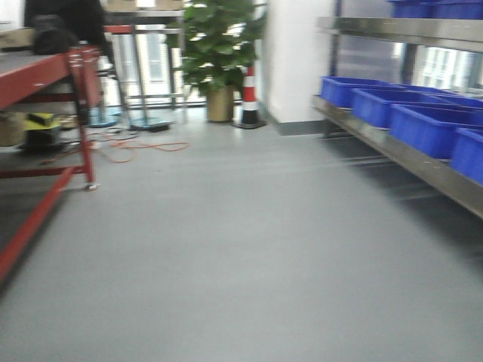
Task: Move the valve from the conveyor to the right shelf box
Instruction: 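Drive the base to the steel shelf of blue bins, holding both valves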
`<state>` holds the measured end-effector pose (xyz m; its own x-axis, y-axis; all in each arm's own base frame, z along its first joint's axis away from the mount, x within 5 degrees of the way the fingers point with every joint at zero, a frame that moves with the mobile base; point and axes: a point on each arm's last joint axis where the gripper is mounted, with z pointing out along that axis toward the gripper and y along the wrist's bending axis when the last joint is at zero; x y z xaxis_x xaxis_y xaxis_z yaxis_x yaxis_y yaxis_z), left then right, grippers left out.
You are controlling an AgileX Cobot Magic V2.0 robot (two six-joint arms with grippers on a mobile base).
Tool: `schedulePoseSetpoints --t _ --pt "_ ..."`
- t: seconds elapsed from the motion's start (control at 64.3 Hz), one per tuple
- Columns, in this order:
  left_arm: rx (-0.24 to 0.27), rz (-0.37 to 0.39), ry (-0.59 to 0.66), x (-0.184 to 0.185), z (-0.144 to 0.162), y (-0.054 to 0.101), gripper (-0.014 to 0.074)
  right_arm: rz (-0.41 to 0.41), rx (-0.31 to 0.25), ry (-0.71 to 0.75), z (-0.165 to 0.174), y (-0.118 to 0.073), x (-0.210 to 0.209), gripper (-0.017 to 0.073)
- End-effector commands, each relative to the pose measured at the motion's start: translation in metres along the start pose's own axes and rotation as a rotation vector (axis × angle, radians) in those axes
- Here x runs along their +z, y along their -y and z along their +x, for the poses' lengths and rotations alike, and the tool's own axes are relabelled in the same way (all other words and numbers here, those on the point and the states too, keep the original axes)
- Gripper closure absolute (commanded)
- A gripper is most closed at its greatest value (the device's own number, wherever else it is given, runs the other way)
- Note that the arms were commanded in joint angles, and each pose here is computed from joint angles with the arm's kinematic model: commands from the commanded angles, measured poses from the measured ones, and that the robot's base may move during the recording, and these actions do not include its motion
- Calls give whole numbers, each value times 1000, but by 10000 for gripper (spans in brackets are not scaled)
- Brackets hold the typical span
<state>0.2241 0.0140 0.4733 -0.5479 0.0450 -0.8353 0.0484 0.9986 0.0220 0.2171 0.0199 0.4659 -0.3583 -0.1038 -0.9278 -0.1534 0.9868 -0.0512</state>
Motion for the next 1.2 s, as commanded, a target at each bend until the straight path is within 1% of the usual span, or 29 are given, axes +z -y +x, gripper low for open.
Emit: schedulePoseSetpoints --t 0.0,1.181 --pt "-8 6 65 -6 -5 2 705 18 -13 93 -10 1 -7 713" --pt "-8 6 65 -6 -5 2 705 18 -13 93 -10 1 -7 713"
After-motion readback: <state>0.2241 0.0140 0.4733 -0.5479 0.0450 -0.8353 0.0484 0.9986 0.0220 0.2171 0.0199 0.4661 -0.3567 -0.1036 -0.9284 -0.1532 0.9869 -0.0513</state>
